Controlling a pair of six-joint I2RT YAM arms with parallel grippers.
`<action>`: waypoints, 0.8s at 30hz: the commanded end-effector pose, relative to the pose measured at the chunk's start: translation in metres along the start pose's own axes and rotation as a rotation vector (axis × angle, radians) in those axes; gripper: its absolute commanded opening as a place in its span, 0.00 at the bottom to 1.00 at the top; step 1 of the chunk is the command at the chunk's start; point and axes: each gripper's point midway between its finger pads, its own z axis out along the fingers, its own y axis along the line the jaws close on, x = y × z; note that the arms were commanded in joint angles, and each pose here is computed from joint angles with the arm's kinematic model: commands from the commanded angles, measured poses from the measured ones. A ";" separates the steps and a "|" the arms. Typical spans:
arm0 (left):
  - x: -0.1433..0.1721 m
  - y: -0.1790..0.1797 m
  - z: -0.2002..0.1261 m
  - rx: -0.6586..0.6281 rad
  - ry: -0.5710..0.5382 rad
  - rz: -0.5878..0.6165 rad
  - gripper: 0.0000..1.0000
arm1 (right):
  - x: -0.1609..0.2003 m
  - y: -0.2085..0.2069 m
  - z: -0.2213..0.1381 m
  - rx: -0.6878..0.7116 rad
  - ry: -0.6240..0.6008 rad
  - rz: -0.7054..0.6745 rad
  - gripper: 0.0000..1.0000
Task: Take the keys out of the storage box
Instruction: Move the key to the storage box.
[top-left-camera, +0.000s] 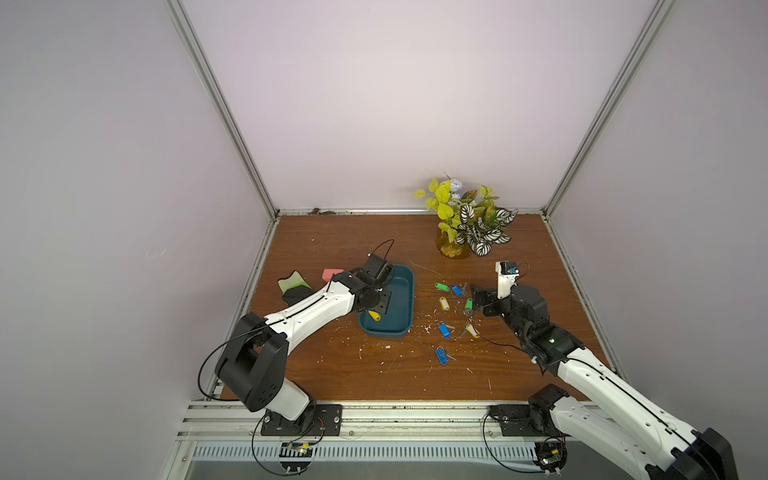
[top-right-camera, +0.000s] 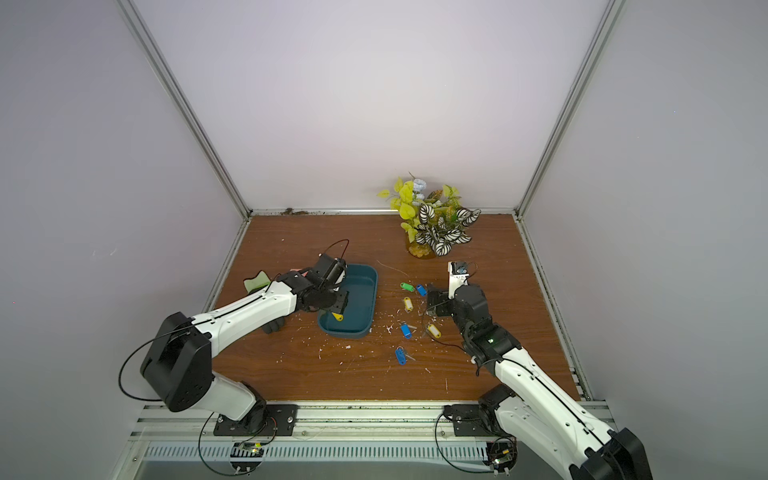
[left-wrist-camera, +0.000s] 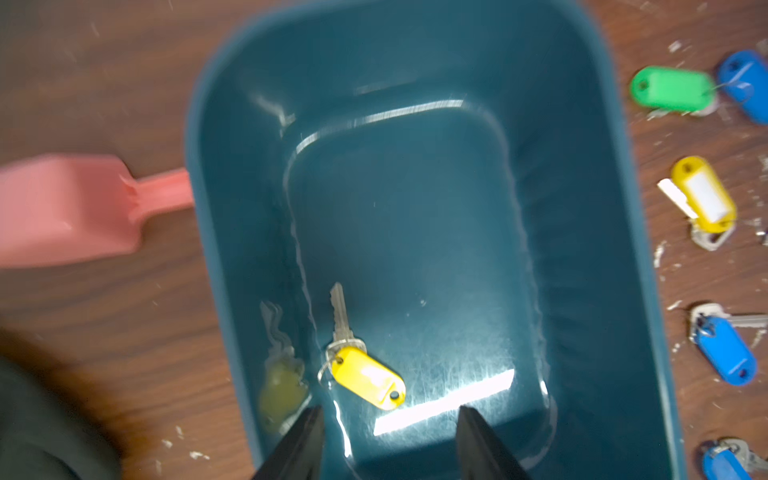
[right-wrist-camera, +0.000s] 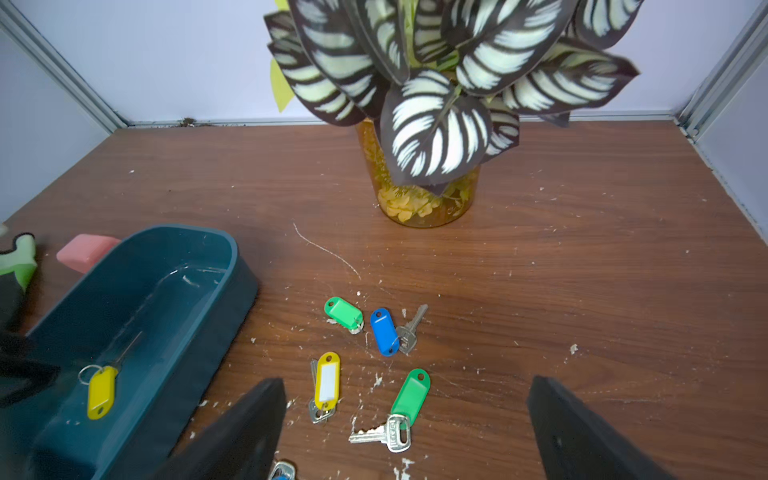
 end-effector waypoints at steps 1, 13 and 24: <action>0.013 -0.001 0.004 -0.010 0.060 -0.044 0.59 | -0.021 -0.006 -0.004 0.028 -0.078 0.030 0.99; 0.032 0.006 0.044 -0.094 0.172 -0.113 0.58 | -0.013 -0.008 -0.001 0.039 -0.052 0.022 0.99; 0.024 0.004 0.073 -0.135 0.206 -0.060 0.58 | -0.009 -0.012 0.000 0.056 -0.040 0.011 0.99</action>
